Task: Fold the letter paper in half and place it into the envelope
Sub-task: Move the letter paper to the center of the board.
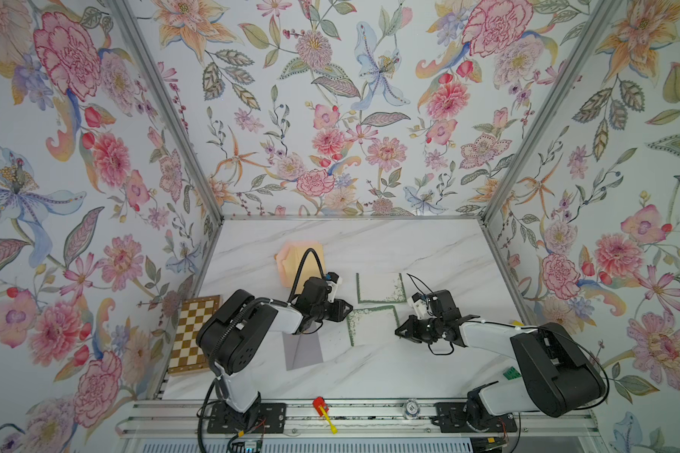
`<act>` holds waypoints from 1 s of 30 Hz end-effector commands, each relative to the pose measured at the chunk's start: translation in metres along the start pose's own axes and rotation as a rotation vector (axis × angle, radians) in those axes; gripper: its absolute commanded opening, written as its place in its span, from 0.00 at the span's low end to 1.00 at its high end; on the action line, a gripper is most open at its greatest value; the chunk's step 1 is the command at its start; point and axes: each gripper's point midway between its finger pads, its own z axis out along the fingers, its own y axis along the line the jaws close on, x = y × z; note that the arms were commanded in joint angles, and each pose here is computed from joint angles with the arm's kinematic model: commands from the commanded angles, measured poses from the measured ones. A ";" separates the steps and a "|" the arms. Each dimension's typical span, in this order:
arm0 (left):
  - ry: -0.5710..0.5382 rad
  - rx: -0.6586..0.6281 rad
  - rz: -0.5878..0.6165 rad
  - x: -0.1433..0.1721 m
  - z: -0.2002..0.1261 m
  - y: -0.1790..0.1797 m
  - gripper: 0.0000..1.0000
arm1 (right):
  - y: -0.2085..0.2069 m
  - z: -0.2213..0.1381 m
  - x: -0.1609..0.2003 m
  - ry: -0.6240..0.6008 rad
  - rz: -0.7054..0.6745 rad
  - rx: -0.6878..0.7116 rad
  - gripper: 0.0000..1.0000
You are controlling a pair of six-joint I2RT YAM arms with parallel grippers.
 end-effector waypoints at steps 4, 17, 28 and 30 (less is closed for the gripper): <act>0.124 -0.006 -0.066 0.036 0.006 0.012 0.39 | 0.000 0.006 -0.005 -0.006 0.009 0.014 0.00; 0.107 0.044 -0.079 0.035 0.004 0.003 0.39 | -0.005 0.012 -0.004 -0.015 0.051 0.037 0.00; 0.082 0.059 -0.105 0.038 -0.011 -0.003 0.39 | -0.005 0.009 -0.002 -0.032 0.075 0.033 0.00; 0.080 0.059 -0.107 0.039 -0.013 -0.003 0.39 | -0.004 0.009 -0.003 -0.035 0.076 0.029 0.00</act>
